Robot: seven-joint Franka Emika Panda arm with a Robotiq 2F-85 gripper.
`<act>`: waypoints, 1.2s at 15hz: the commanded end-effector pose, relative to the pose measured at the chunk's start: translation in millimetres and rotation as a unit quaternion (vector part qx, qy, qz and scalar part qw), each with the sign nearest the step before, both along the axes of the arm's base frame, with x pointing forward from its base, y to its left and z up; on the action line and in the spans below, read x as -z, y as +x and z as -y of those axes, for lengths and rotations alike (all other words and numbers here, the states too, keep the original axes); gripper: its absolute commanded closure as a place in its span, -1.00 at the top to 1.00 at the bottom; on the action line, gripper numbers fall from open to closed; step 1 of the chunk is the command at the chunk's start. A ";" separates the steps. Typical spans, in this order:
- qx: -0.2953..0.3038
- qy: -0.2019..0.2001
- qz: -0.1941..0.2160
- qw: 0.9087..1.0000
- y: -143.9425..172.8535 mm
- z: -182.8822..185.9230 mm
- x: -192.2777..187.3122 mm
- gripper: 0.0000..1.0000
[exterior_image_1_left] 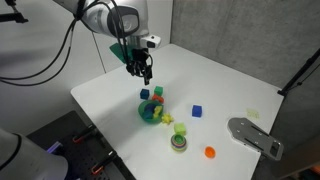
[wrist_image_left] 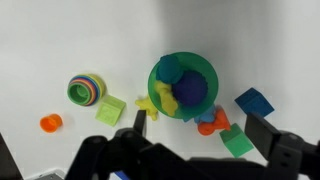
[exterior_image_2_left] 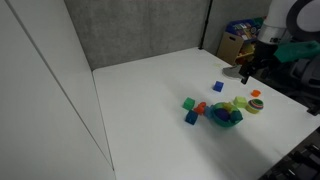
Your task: Put the green object in the bowl
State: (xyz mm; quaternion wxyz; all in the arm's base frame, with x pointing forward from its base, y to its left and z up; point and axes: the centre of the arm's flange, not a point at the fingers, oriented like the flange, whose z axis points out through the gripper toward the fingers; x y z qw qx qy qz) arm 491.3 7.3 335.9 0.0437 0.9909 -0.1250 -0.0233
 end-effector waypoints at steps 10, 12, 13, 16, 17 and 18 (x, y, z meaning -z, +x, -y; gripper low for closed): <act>-0.076 0.037 0.011 0.996 -64.5 28.6 -142.3 1.00; -0.074 0.035 0.019 0.996 -68.2 28.9 -150.6 1.00; -0.073 0.034 0.022 0.997 -68.7 29.3 -152.6 1.00; -0.080 0.043 0.027 0.996 -64.5 29.1 -147.7 1.00; -0.079 0.041 0.027 0.996 -64.8 29.5 -148.1 1.00; -0.079 0.041 0.027 0.996 -64.9 29.5 -148.0 1.00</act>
